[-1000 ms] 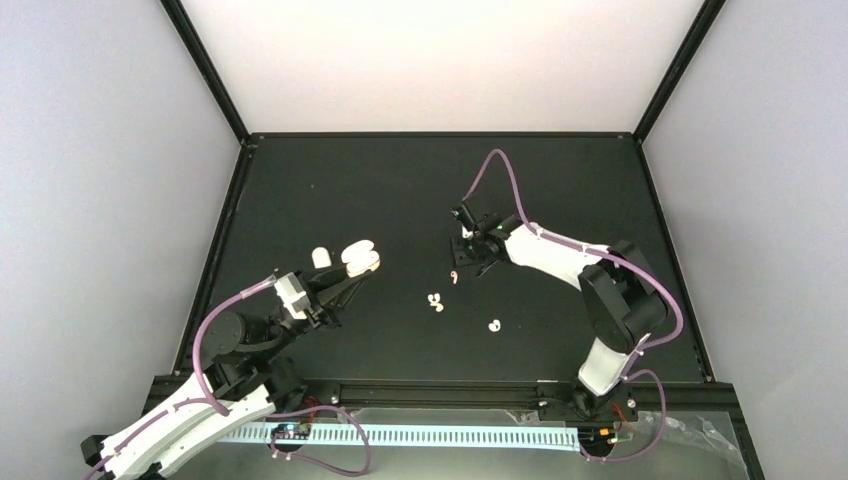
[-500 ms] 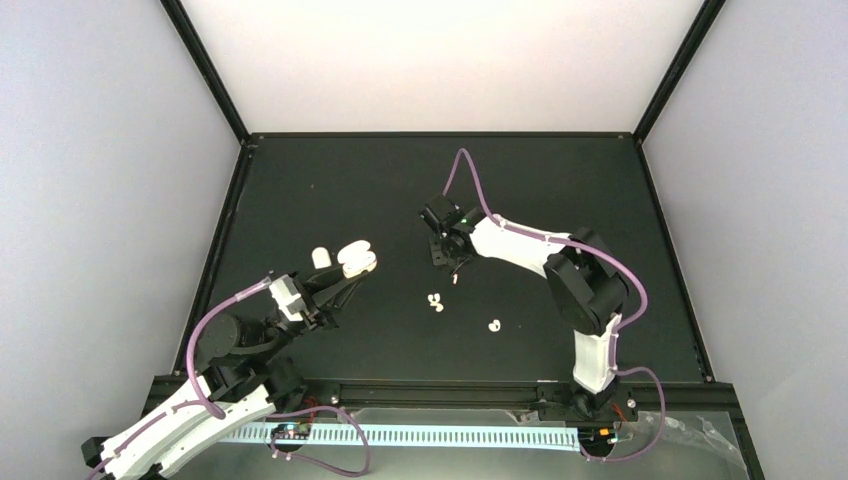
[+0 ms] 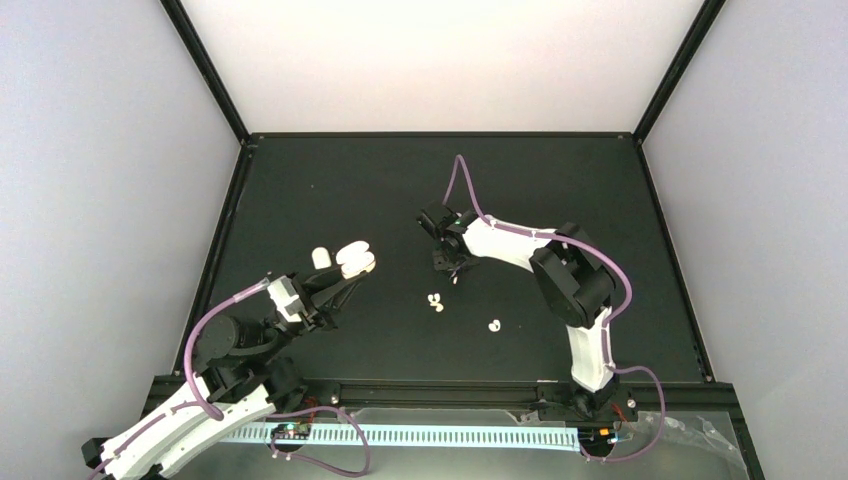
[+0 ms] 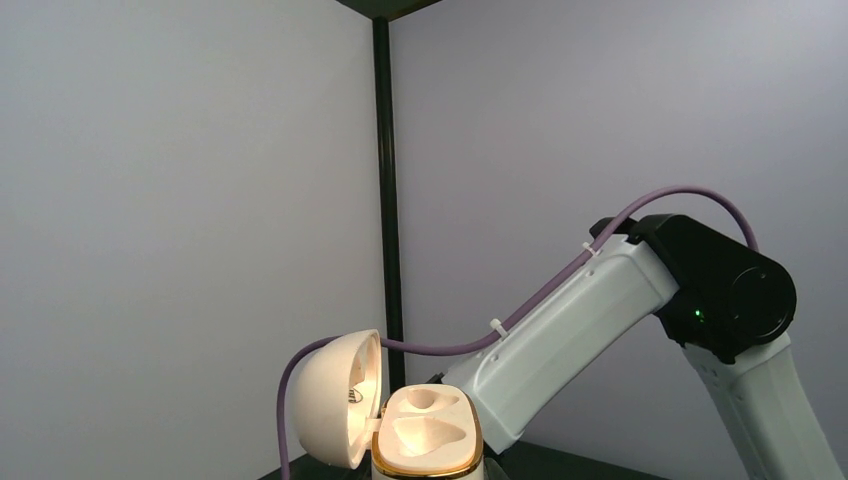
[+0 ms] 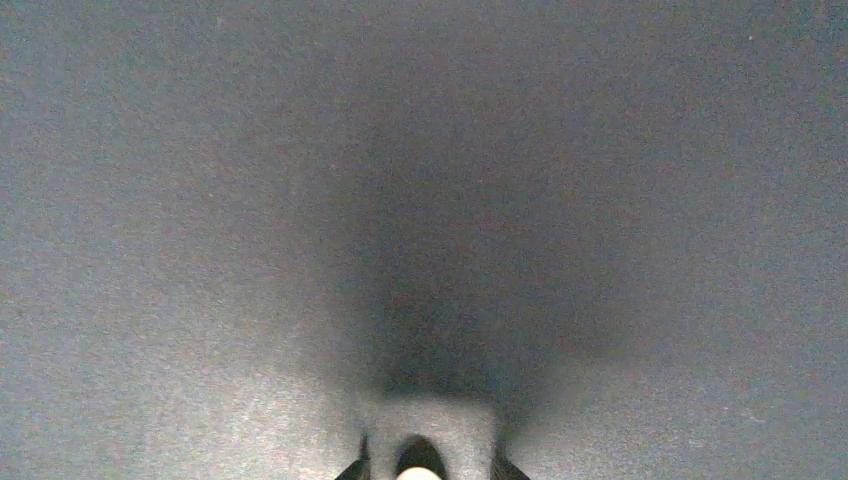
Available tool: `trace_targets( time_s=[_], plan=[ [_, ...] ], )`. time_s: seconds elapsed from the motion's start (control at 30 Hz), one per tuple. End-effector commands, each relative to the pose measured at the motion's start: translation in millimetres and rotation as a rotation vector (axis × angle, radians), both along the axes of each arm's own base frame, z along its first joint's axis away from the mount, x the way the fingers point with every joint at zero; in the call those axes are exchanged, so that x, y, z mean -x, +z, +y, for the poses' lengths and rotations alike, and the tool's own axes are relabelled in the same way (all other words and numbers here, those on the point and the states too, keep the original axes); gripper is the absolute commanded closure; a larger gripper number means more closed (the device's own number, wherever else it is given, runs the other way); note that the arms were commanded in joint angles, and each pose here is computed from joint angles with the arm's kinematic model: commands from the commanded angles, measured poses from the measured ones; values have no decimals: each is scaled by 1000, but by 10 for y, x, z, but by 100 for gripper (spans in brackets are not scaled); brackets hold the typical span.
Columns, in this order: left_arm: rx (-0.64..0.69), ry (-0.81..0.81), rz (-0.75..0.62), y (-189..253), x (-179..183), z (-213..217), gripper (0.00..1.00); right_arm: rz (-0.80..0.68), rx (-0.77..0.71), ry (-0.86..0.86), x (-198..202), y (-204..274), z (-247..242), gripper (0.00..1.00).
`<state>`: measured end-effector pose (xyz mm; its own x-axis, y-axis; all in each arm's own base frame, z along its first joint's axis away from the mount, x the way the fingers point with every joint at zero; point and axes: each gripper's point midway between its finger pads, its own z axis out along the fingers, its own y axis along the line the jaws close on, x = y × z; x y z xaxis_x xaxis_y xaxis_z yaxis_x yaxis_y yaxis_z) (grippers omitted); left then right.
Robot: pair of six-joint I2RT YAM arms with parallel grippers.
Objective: Insert the wireless bluetooth earbuds into the charging case
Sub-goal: Pick up the earbud from the center of the board.
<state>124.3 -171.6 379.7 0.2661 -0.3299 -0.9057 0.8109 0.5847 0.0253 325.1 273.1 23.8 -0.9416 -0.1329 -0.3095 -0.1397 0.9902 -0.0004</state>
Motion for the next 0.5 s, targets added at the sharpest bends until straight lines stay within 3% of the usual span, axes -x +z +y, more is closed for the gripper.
trace_targets(
  time_s=[0.0, 0.47],
  plan=[
    [46, -18, -24, 205, 99, 90, 98, 0, 11, -17, -38, -2, 17, 70],
    [47, -26, -22, 209, 110, 84, 99, 32, 20, -11, 78, -70, -20, 77]
  ],
)
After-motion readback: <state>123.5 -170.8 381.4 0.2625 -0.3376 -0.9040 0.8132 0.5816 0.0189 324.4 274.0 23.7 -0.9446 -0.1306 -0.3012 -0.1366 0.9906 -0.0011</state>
